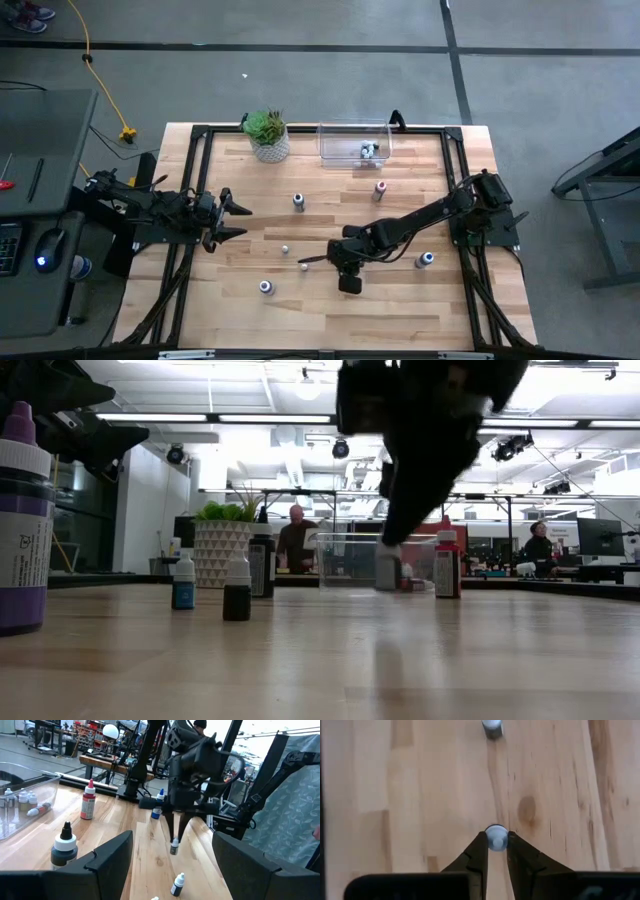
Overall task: Pick & Place food coloring
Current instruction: Put the small green food coloring bottle into the bin
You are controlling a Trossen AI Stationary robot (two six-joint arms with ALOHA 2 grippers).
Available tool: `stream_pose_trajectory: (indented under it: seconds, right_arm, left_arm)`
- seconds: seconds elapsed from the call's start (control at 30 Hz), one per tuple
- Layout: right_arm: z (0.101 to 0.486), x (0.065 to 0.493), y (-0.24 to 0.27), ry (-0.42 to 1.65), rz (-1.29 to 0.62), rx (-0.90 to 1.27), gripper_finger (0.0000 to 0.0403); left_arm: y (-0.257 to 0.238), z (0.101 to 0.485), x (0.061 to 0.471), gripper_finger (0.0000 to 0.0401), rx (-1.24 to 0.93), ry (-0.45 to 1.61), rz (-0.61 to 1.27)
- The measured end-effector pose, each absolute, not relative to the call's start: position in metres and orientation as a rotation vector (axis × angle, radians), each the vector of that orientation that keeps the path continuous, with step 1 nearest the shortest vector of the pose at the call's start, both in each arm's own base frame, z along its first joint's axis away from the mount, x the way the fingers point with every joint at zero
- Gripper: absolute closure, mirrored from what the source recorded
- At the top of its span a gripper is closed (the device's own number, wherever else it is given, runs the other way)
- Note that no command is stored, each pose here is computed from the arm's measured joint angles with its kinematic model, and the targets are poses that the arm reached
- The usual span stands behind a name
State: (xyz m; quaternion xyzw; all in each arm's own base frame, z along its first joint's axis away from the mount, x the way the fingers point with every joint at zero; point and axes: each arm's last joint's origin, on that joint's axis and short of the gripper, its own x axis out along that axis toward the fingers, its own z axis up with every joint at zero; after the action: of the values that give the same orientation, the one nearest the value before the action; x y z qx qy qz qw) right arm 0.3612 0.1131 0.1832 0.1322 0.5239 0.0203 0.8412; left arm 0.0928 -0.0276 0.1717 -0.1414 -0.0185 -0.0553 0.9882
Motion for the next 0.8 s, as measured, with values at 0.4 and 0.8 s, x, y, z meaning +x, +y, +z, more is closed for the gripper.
stream_pose_trajectory:
  seconds: [0.4, 0.8]
  right_arm:
    - [0.245, 0.375, 0.115, 1.04, 0.143, 0.246, 0.036]
    - [0.299, 0.333, 0.073, 1.059, -0.006, 0.096, 0.0361]
  left_arm:
    - [-0.028, 0.172, 0.093, 0.013, -0.284, -0.037, -0.111]
    - [-0.028, 0.172, 0.093, 0.013, -0.284, -0.037, -0.111]
